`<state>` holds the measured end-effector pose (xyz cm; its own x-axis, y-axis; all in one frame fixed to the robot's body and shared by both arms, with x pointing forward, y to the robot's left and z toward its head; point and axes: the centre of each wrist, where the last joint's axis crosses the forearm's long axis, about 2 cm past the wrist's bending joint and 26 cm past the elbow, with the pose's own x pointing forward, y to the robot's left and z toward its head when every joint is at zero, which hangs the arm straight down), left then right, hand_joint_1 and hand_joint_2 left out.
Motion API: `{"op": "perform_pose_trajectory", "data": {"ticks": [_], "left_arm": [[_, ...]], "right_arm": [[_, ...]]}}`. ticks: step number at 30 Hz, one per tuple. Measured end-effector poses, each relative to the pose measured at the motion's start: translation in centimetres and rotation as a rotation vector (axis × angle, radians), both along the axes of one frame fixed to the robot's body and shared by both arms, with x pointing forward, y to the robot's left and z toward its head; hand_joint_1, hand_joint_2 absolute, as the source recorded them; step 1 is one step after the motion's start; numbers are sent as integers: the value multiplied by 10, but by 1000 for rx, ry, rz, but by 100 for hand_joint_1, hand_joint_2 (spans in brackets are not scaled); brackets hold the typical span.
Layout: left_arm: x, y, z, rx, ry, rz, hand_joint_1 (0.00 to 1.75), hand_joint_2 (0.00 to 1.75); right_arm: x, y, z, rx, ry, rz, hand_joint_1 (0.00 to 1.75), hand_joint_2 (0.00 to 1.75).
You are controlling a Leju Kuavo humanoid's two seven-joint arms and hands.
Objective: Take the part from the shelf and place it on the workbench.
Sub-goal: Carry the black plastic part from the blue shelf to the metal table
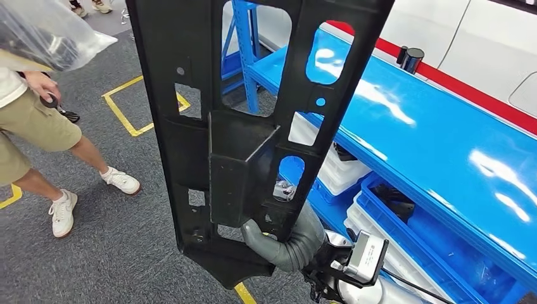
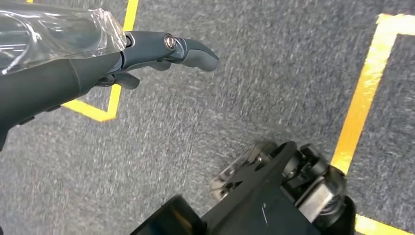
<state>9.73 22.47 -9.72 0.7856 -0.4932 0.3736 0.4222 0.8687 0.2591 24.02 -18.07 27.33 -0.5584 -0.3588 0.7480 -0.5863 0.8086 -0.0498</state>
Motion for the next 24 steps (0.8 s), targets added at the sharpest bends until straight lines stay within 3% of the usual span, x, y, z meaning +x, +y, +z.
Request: {"op": "perform_pose_trajectory", "data": {"ticks": [8,24], "left_arm": [[-8,0,-2,-4,18,-4,0,175],[-6,-1,-1,8,15,-2,0,175]], "right_arm": [[0,0,1,-1,-3,0,175,175],[-1,-1,2,-6,-12,-3,175,175]]}}
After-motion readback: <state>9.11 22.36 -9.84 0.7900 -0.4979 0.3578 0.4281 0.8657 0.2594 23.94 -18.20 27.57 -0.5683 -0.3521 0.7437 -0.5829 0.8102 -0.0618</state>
